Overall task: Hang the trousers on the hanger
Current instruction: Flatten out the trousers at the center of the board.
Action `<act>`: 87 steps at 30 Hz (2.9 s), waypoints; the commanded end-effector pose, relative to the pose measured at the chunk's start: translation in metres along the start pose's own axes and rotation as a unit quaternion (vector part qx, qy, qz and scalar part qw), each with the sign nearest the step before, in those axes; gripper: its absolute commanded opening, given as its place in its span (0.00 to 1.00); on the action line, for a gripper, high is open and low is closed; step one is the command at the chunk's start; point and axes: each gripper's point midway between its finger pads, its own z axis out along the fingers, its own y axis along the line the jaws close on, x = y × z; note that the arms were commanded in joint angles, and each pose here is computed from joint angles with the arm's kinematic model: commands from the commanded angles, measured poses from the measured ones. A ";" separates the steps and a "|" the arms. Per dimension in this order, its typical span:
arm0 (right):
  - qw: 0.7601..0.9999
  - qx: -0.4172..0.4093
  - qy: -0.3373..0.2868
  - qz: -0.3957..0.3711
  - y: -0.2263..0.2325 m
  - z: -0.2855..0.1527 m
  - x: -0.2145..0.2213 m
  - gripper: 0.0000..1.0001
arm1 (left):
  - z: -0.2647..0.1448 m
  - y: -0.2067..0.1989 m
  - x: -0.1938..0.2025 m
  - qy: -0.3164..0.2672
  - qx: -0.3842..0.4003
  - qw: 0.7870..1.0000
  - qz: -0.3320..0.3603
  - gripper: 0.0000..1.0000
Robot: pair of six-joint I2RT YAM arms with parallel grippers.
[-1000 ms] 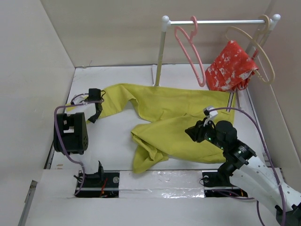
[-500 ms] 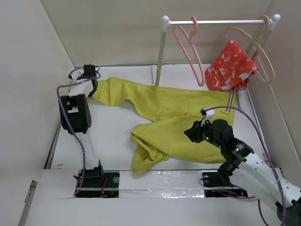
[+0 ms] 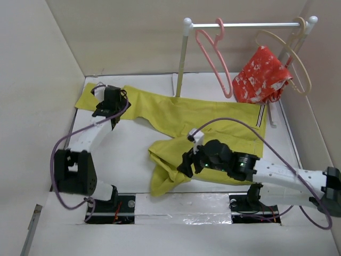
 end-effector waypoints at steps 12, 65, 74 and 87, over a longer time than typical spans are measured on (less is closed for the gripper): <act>0.998 0.040 0.050 0.002 0.041 0.107 0.011 0.59 | -0.116 -0.014 0.046 -0.050 0.182 0.982 -0.009 0.55; 0.947 0.222 -0.109 0.205 -0.136 -0.061 0.045 0.03 | -0.241 0.026 0.330 0.362 0.359 0.848 0.142 0.75; 0.950 0.206 -0.116 0.206 -0.133 -0.057 0.044 0.07 | -0.243 0.021 0.311 0.322 0.351 0.864 0.160 0.08; 0.956 0.196 -0.135 0.171 -0.124 -0.063 0.001 0.66 | -0.195 -0.032 0.097 0.105 0.258 0.941 0.193 0.00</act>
